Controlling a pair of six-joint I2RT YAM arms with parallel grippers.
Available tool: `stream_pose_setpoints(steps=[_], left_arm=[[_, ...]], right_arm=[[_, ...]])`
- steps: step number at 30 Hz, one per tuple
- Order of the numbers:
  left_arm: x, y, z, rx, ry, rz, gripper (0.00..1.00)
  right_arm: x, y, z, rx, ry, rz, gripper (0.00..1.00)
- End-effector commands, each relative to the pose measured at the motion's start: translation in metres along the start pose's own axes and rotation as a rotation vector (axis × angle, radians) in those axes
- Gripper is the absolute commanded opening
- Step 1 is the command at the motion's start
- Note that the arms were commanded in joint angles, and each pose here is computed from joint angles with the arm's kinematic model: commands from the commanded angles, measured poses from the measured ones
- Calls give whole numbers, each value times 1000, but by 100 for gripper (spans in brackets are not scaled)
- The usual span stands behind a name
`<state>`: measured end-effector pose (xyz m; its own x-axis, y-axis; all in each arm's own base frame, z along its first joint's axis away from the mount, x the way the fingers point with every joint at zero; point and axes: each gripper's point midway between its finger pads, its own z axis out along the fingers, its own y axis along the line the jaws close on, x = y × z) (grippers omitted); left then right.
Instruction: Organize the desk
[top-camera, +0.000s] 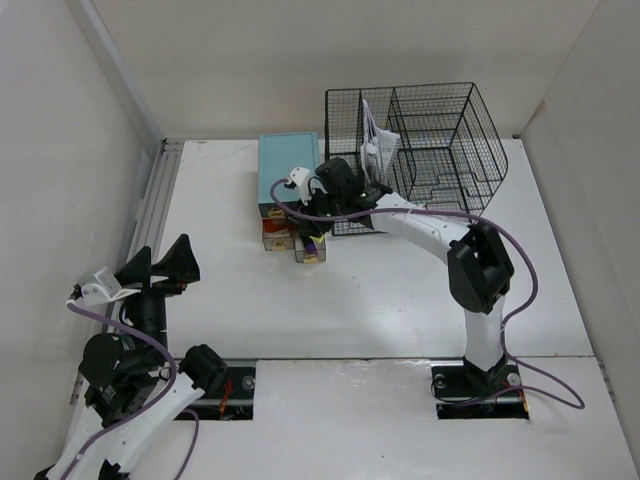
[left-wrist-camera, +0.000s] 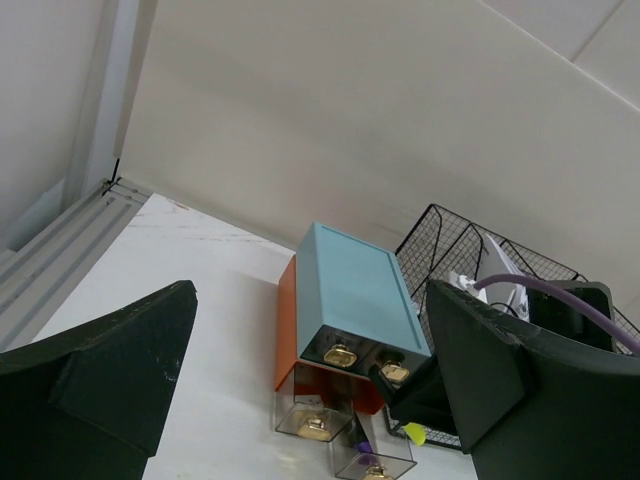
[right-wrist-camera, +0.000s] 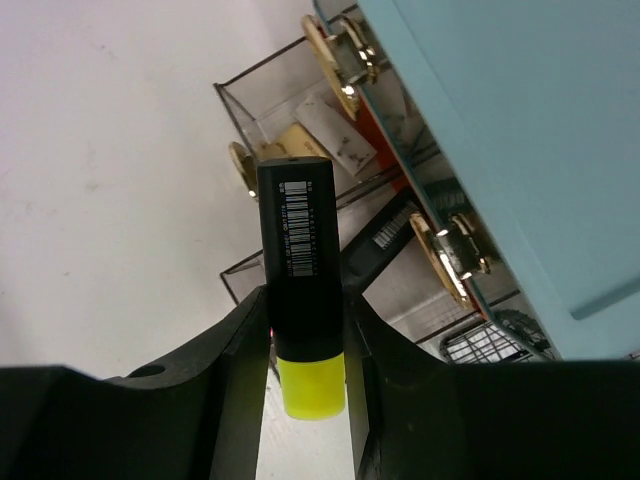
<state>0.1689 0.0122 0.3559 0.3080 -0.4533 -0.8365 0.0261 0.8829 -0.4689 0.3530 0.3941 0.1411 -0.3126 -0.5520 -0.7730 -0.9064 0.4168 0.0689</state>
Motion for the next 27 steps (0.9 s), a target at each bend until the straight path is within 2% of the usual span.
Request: stream_pose_setpoints(steps=[1, 11, 18, 21, 22, 23, 27], left_arm=[[-7, -1, 2, -3, -26, -1, 100], [-7, -1, 2, -3, -26, -1, 100], [-7, -1, 2, -3, -26, -1, 100], [-7, -1, 2, -3, -26, -1, 100], [-7, -1, 2, -3, -26, -1, 100], [-7, -1, 2, -3, -26, -1, 100], [-7, -1, 2, -3, -26, -1, 100]], right_arm=[[-27, -13, 3, 75, -104, 4, 0], [-1, -20, 32, 107, -50, 58, 0], [2, -25, 37, 148, -47, 61, 0], [6, -26, 35, 159, -34, 51, 27], [0, -25, 29, 162, -49, 47, 32], [-4, -24, 24, 163, -57, 36, 44], [-23, -18, 9, 165, -104, -5, 48]])
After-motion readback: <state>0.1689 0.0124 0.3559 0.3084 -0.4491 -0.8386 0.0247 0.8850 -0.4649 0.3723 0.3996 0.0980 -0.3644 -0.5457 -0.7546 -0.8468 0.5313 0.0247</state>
